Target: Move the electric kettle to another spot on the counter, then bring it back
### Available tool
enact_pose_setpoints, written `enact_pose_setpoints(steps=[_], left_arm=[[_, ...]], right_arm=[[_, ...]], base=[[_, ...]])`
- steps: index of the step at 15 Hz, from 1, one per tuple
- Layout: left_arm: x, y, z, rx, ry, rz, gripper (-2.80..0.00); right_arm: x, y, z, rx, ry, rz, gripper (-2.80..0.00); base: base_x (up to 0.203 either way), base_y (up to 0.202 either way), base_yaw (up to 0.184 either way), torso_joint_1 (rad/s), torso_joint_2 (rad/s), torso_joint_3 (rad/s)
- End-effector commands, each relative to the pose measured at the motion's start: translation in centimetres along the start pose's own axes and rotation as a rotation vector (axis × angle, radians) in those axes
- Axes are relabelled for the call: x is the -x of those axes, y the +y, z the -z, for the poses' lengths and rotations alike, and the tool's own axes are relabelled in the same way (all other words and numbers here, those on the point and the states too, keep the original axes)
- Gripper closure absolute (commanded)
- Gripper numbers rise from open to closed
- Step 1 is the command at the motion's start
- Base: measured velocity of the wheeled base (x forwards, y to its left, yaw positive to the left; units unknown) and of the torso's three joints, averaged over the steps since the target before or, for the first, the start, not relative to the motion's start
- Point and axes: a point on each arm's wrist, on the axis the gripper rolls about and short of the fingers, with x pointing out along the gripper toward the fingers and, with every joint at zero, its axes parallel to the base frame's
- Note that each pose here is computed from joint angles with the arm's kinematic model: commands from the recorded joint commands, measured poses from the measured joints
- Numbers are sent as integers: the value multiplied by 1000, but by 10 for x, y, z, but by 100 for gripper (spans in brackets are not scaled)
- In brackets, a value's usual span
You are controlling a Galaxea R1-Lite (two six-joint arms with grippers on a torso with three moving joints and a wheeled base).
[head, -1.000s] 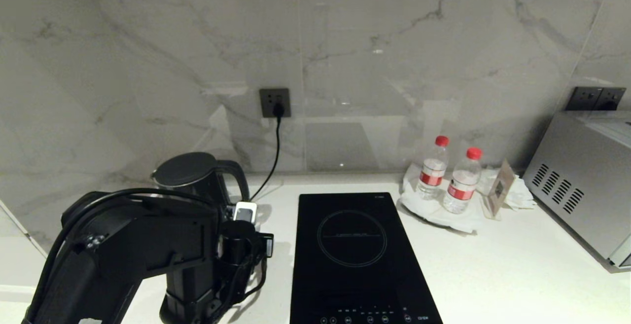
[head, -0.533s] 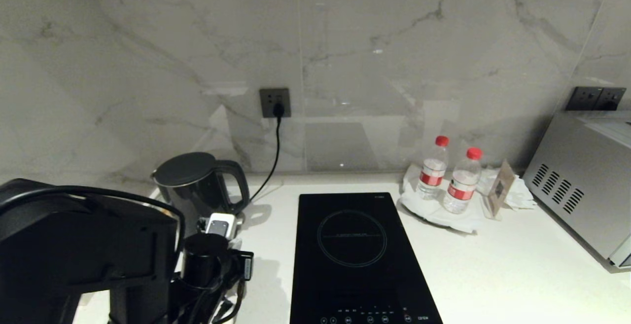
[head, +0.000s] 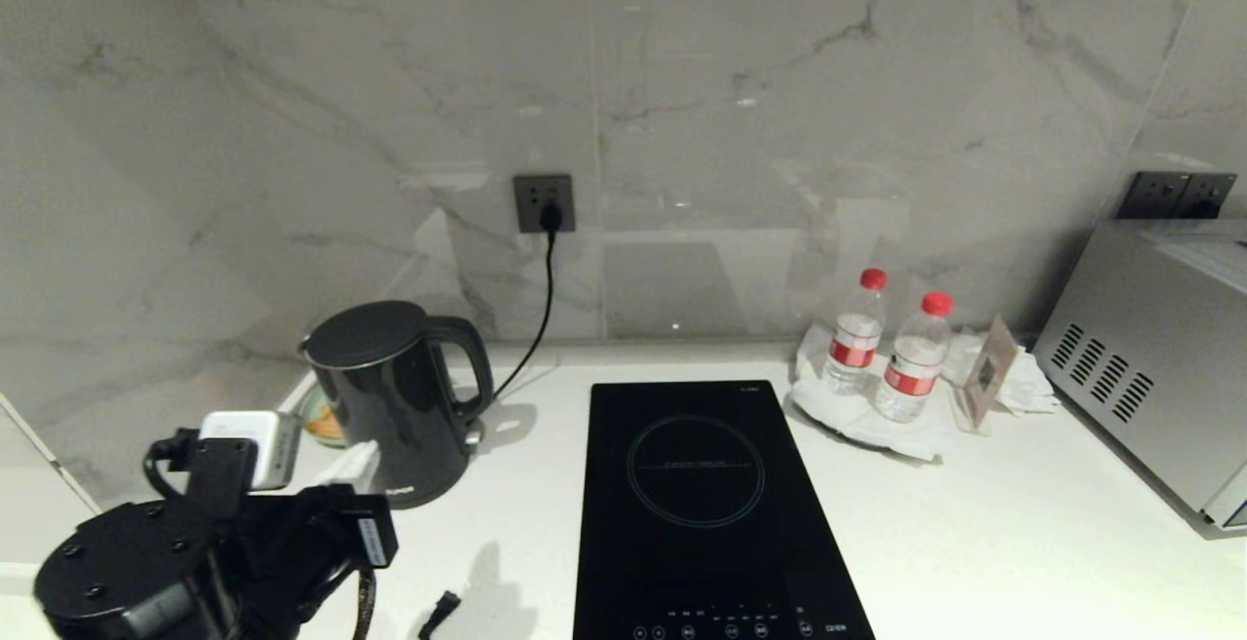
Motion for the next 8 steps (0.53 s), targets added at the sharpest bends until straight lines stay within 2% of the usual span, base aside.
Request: enact_pose_setpoints(steps=[1,3,4,7,8], left_arm=[[32,19,-30,82,-134,-27,0],[52,36,-43,73,-169,-79,0],[61,48,-49,52,-182,-135,0],[98,84,-61,-55,-157,-346,0],[114,91,-64,-75,-159,-377,0]], right_arm=[[0,0,0,0,1,0,0],[0,0,0,0,1,0,0],[0,0,0,0,1,0,0],[0,0,0,0,1,0,0],[0,0,0,0,1,0,0]], base=[[0,0,0,0,0,0],[0,0,0,0,0,0],[0,0,0,0,0,0],[0,0,0,0,0,0],[0,0,0,0,0,0]])
